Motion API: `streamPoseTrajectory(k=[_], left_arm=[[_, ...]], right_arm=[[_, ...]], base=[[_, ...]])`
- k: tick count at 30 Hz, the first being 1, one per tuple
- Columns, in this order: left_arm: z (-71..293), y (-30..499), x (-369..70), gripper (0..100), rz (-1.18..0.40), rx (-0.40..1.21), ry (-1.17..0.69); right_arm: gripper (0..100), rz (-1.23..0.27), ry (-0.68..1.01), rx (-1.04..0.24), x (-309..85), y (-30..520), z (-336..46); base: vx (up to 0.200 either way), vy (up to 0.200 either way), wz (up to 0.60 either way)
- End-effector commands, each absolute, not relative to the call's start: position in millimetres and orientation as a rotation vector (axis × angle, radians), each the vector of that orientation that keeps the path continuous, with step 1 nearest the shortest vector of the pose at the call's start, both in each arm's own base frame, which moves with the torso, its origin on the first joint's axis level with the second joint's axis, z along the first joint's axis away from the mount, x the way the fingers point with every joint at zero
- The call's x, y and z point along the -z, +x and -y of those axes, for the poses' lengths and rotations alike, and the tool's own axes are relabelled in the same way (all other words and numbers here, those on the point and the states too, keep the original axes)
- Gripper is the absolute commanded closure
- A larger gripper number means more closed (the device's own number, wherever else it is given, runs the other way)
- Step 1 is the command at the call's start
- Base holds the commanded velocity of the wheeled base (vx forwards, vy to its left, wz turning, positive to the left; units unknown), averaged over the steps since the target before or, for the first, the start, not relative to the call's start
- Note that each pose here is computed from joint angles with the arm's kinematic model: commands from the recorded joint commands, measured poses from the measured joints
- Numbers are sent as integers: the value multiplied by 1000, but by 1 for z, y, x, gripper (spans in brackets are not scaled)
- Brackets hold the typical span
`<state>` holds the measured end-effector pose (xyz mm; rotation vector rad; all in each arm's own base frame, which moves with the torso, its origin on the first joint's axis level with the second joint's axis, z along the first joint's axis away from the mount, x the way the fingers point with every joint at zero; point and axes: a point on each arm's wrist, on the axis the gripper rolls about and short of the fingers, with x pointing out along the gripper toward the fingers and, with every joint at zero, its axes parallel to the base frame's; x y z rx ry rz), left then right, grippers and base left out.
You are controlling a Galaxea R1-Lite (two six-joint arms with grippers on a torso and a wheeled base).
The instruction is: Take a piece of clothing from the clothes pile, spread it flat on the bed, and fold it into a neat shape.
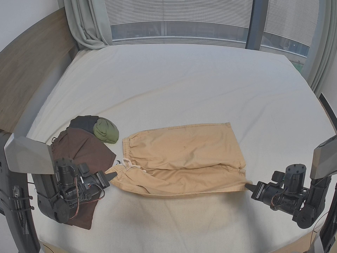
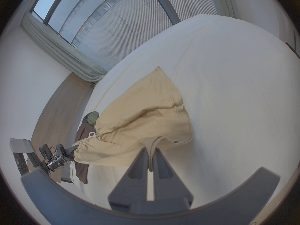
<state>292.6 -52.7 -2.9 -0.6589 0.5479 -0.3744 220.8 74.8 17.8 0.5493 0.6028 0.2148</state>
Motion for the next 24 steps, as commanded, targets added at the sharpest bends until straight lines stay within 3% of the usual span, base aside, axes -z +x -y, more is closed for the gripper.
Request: streamPoseTrajectory(k=[1, 24], left_arm=[[53, 297, -3, 100, -514, 363, -671], [76, 310, -35, 100, -396, 412, -746]], right_arm=[[100, -540, 563, -231, -30, 224, -74], [100, -422, 586, -245, -53, 232, -69]], base=[[0, 0, 0], [0, 0, 0]])
